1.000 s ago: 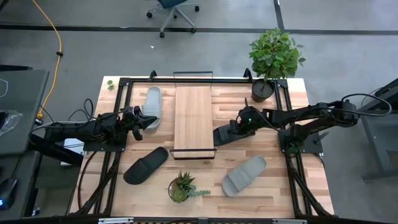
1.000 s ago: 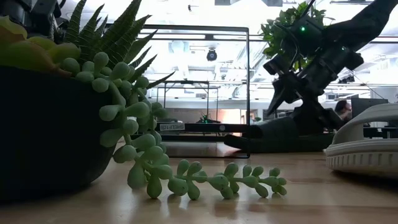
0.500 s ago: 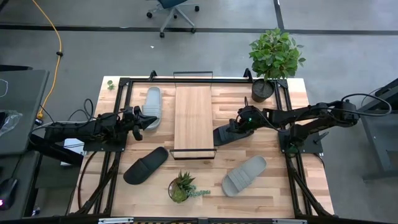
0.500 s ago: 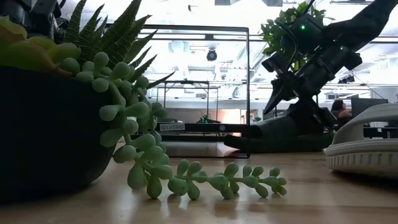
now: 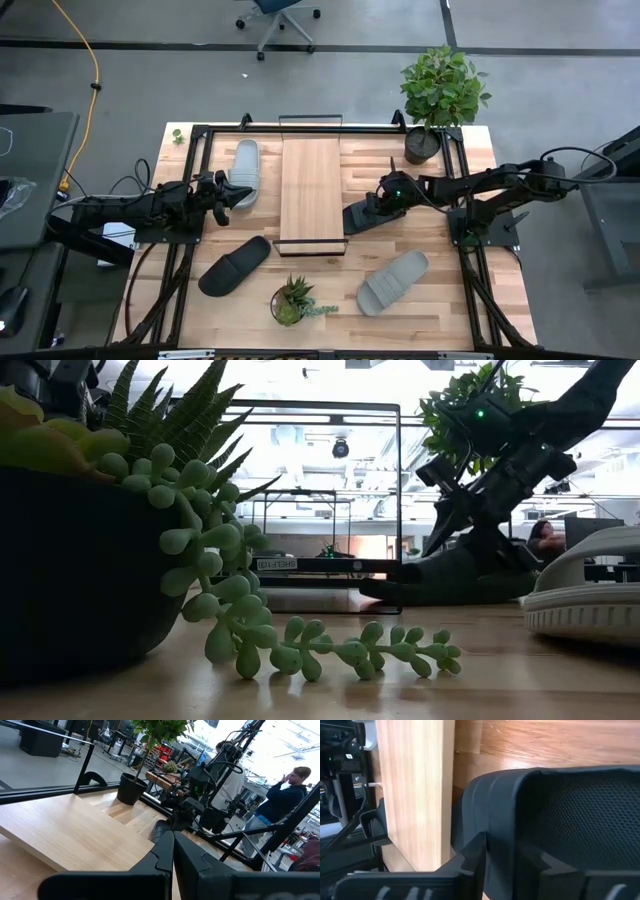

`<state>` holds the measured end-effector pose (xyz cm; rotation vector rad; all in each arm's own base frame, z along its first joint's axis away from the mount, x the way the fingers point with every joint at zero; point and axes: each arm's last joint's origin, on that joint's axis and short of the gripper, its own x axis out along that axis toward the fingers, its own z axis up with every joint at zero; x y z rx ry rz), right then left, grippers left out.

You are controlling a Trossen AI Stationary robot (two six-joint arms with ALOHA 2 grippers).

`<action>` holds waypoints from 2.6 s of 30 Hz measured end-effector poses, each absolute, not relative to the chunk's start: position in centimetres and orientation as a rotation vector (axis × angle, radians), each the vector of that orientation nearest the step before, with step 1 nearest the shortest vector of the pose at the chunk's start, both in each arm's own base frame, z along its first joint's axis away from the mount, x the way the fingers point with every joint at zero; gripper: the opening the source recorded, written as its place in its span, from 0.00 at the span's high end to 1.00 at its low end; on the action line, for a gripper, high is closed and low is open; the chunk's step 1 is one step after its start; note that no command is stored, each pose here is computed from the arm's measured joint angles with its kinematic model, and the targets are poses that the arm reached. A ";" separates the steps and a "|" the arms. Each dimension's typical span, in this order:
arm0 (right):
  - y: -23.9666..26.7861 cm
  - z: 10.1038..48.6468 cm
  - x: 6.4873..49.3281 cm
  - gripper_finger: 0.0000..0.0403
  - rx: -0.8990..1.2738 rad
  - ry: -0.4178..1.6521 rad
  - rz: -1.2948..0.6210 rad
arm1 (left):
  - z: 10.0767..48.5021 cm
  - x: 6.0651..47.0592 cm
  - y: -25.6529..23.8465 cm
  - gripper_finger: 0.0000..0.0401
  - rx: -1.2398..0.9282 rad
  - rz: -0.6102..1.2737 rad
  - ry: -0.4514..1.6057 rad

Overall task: Pick and place slides into the shelf
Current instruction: Put the right black slipper slide on the shelf

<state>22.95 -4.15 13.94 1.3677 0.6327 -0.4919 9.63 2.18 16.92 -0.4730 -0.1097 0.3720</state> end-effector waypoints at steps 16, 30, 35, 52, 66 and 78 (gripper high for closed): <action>-4.0 14.5 22.0 0.99 1.344 0.676 -0.519 | 16.9 9.6 2.2 1.00 -0.474 0.366 -0.108; -3.5 19.2 18.1 1.00 1.293 0.517 -0.541 | 16.9 9.6 2.2 1.00 -0.473 0.366 -0.108; -3.3 21.0 17.0 1.00 1.332 0.416 -0.484 | 16.9 9.6 2.2 1.00 -0.473 0.367 -0.108; -3.2 25.7 14.7 1.00 1.380 0.002 -0.343 | 16.9 9.6 2.2 1.00 -0.472 0.374 -0.110; -3.3 34.7 13.7 1.00 1.155 0.102 -0.538 | 16.9 9.6 2.2 1.00 -0.470 0.395 -0.116; -3.7 38.4 16.5 1.00 1.112 0.182 -0.502 | 16.9 9.6 2.2 1.00 -0.470 0.394 -0.116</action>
